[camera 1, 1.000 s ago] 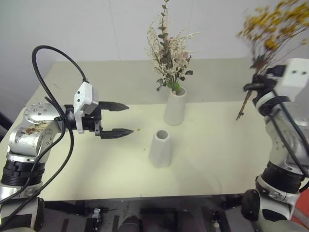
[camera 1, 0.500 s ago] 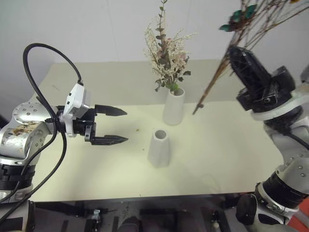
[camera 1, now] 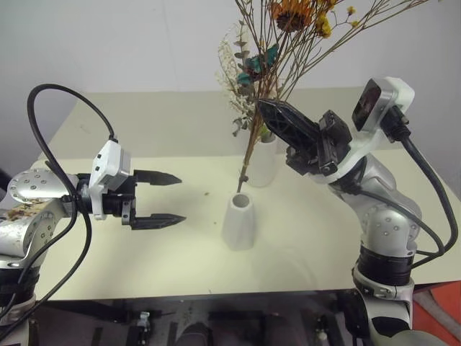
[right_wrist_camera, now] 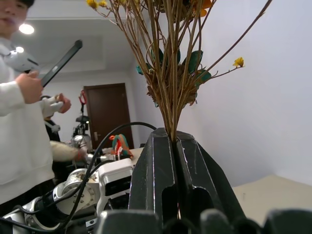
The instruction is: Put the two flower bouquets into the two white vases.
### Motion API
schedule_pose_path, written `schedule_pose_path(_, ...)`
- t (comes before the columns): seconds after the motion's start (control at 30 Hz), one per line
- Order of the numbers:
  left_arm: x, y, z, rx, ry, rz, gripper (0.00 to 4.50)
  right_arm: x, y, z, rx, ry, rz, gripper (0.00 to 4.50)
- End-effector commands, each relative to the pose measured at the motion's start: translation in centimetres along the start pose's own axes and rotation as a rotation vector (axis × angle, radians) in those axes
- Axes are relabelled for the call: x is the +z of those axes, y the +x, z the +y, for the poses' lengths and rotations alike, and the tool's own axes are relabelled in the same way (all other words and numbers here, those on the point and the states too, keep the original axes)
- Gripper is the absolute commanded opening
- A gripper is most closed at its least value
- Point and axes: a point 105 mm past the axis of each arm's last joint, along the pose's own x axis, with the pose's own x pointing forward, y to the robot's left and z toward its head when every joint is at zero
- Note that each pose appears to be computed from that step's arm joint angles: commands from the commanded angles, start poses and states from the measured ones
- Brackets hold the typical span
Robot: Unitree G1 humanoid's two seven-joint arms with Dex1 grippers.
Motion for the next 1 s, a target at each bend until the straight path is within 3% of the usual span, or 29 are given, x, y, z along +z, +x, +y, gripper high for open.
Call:
schedule_pose_path(0.03,1.1,-0.5,-0.3,0.015,0.036,-0.009,4.50,-0.2,-0.1,0.1,0.013,-0.026,-0.016,0.04)
schedule_pose_path(0.63,1.1,-0.6,0.0,0.039,0.045,0.002,4.50,-3.7,-1.4,-1.4,-0.028,-0.036,0.047,0.04)
schedule_pose_path(1.0,1.2,-0.4,0.2,0.036,0.051,-0.003,4.50,-3.2,-1.3,-1.8,-0.044,-0.051,0.027,0.04)
